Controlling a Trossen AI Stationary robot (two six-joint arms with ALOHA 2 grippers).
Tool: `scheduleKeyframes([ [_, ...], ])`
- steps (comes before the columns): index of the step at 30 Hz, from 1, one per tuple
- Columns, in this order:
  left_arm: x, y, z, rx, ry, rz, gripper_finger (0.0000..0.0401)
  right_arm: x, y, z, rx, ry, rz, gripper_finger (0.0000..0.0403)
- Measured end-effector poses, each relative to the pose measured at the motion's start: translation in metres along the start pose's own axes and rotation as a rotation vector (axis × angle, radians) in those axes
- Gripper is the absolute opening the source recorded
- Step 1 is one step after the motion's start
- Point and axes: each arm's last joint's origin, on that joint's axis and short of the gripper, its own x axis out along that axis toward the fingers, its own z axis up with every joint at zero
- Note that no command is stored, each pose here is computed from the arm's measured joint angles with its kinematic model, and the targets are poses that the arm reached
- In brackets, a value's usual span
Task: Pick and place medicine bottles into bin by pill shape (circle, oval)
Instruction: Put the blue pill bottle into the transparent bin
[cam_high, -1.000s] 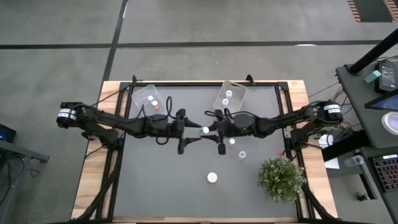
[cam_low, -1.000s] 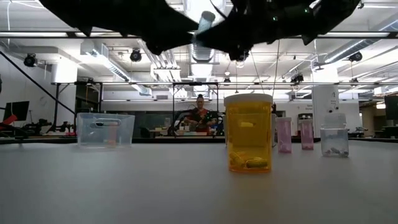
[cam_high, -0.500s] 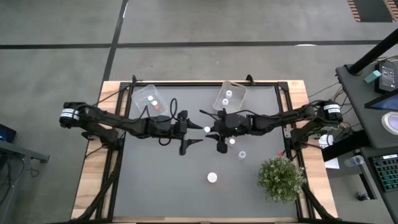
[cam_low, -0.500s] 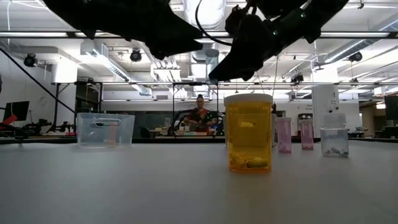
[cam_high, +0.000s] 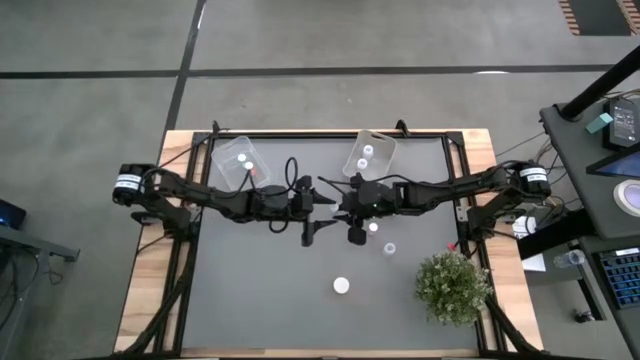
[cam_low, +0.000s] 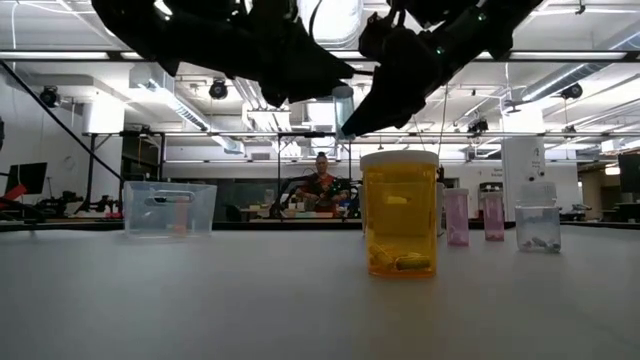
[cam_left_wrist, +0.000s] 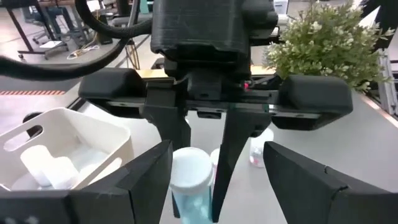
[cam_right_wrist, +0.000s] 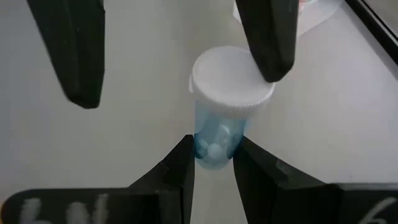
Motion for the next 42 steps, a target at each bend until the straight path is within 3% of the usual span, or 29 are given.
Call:
scheduleKeyframes([
  [9,0.002,0.006,-0.002,0.007,0.011,0.089,0.0238,0.0,0.0,0.0,-0.004,0.0,0.005,0.0086],
  [22,0.003,0.008,-0.003,-0.003,0.006,0.073,0.0235,0.0,0.0,0.0,-0.004,0.001,0.004,0.0086],
  [42,0.006,0.006,-0.008,-0.006,0.018,0.052,0.0151,0.0,0.0,-0.001,-0.005,0.007,0.0,0.0086],
])
